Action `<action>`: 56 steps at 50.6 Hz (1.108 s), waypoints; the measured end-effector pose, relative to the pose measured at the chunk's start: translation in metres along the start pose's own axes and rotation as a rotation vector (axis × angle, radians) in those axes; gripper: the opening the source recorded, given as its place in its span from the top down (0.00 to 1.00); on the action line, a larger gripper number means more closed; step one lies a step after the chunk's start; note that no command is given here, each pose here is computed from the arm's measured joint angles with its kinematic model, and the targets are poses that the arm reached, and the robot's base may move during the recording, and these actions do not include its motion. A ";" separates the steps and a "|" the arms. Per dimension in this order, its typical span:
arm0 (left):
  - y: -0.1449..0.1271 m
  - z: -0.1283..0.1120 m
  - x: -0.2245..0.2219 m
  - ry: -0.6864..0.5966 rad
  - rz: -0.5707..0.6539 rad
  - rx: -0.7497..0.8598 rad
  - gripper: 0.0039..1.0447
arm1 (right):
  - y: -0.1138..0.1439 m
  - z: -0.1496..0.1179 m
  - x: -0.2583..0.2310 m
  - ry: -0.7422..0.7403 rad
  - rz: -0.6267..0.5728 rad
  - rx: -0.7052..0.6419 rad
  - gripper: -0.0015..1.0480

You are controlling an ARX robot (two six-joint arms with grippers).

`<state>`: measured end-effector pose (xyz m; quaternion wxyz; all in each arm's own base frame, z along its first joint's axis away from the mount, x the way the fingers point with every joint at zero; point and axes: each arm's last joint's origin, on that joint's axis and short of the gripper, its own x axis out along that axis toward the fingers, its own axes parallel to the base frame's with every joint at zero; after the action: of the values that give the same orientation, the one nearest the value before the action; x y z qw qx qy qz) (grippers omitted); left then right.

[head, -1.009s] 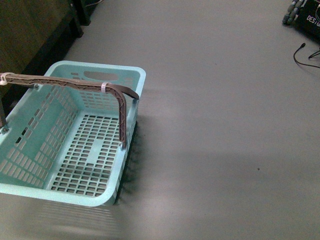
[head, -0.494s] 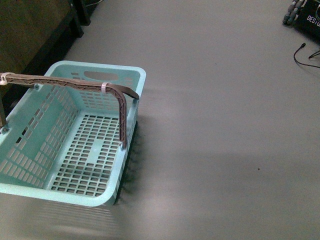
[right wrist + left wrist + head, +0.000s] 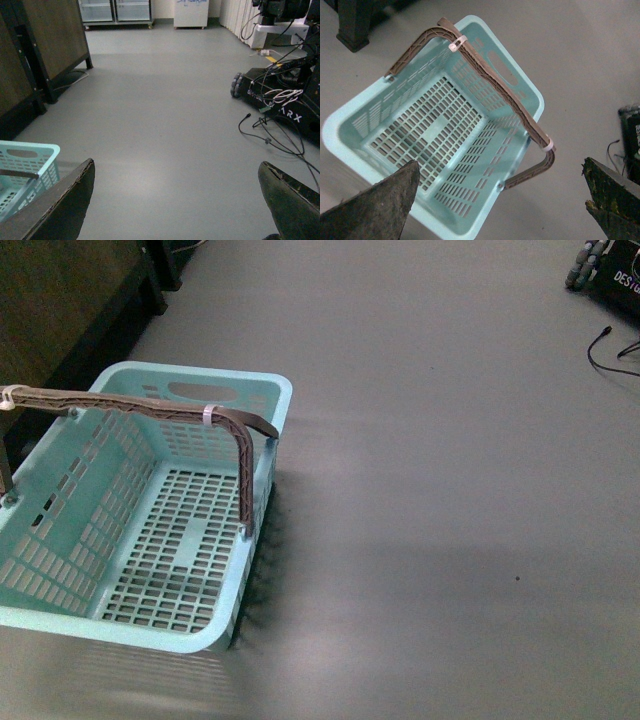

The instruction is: Pick lemon and mango into basket

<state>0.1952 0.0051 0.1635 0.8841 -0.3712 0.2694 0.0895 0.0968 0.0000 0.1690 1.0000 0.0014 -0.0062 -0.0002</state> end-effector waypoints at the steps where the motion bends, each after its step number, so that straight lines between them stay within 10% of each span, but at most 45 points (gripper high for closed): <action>1: -0.001 0.000 0.003 0.001 0.002 -0.012 0.06 | 0.000 0.000 0.000 0.000 0.000 0.000 0.08; 45: -0.051 -0.027 0.227 0.028 0.130 -0.395 0.07 | 0.000 0.000 0.000 0.000 0.000 0.000 0.08; 56: -0.039 -0.032 0.242 0.025 0.199 -0.414 0.46 | 0.000 0.000 0.000 0.000 0.000 0.000 0.08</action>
<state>0.3986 -0.0553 0.0376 0.7724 -0.5174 0.2914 0.2252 0.0968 0.0000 0.1690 1.0000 0.0014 -0.0064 -0.0002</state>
